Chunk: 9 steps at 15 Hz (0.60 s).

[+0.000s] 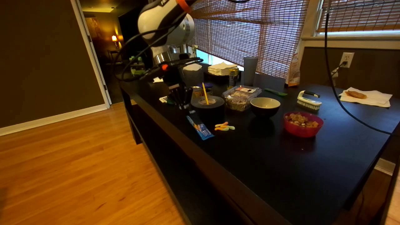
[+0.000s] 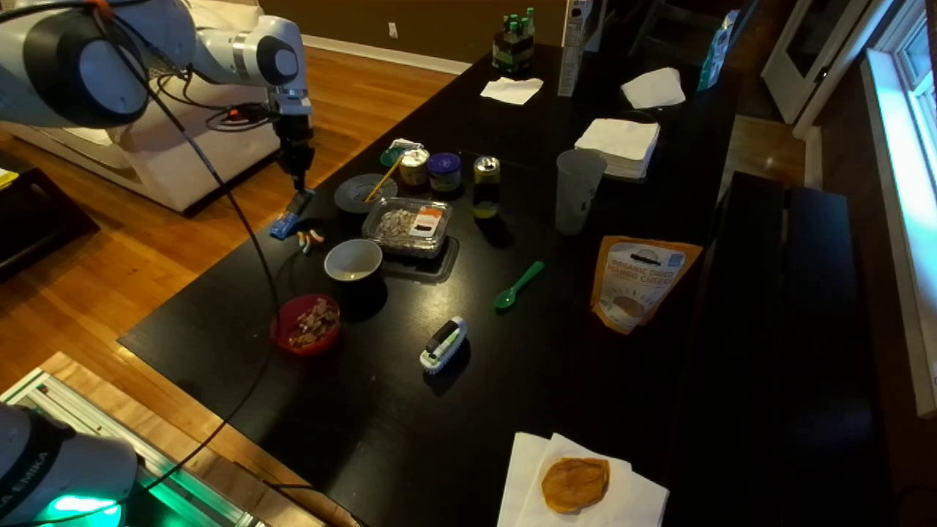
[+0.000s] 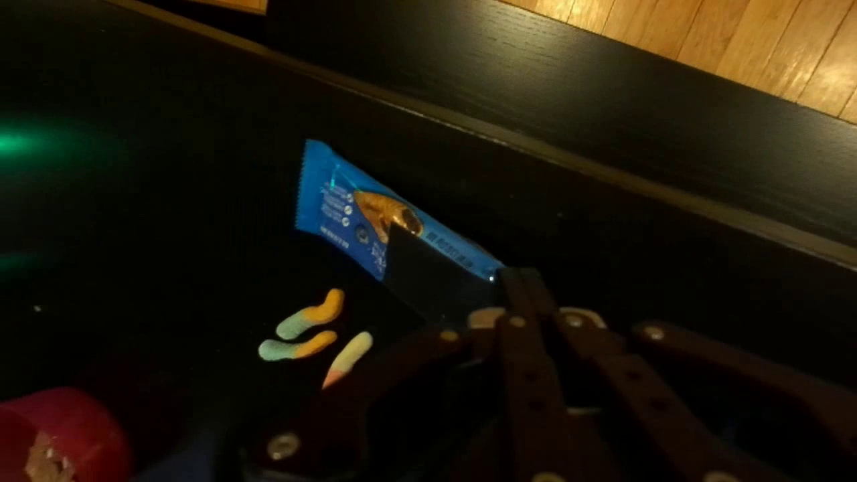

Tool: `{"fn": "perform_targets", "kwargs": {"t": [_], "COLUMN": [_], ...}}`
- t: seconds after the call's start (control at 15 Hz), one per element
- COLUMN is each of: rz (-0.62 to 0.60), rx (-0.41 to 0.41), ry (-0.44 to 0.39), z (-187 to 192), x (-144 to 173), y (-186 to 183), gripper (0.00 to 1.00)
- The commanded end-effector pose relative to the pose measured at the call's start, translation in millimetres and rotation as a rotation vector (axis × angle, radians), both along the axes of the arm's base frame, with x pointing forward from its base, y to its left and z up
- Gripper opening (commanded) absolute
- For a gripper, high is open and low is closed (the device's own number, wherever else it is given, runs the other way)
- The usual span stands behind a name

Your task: Put the chocolate bar inside the bowl

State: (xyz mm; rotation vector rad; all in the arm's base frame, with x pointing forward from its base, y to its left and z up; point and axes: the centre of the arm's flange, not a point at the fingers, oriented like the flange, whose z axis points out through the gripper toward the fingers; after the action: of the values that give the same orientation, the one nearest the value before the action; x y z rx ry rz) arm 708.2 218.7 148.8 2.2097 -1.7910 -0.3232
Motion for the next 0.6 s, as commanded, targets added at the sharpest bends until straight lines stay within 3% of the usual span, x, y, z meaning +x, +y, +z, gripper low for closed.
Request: {"fn": "perform_targets", "kwargs": {"t": [0.0, 0.2, 0.53], "rz": [-0.024, -0.053, -0.16], "rx": [-0.054, -0.091, -0.254], "ry": [-0.008, -0.024, -0.036], "z": [52.8, 81.4, 110.6], "x": [-12.2, -17.7, -27.4], "y": [5.6, 1.1, -20.3], "gripper": [0.0, 0.0, 0.0]}}
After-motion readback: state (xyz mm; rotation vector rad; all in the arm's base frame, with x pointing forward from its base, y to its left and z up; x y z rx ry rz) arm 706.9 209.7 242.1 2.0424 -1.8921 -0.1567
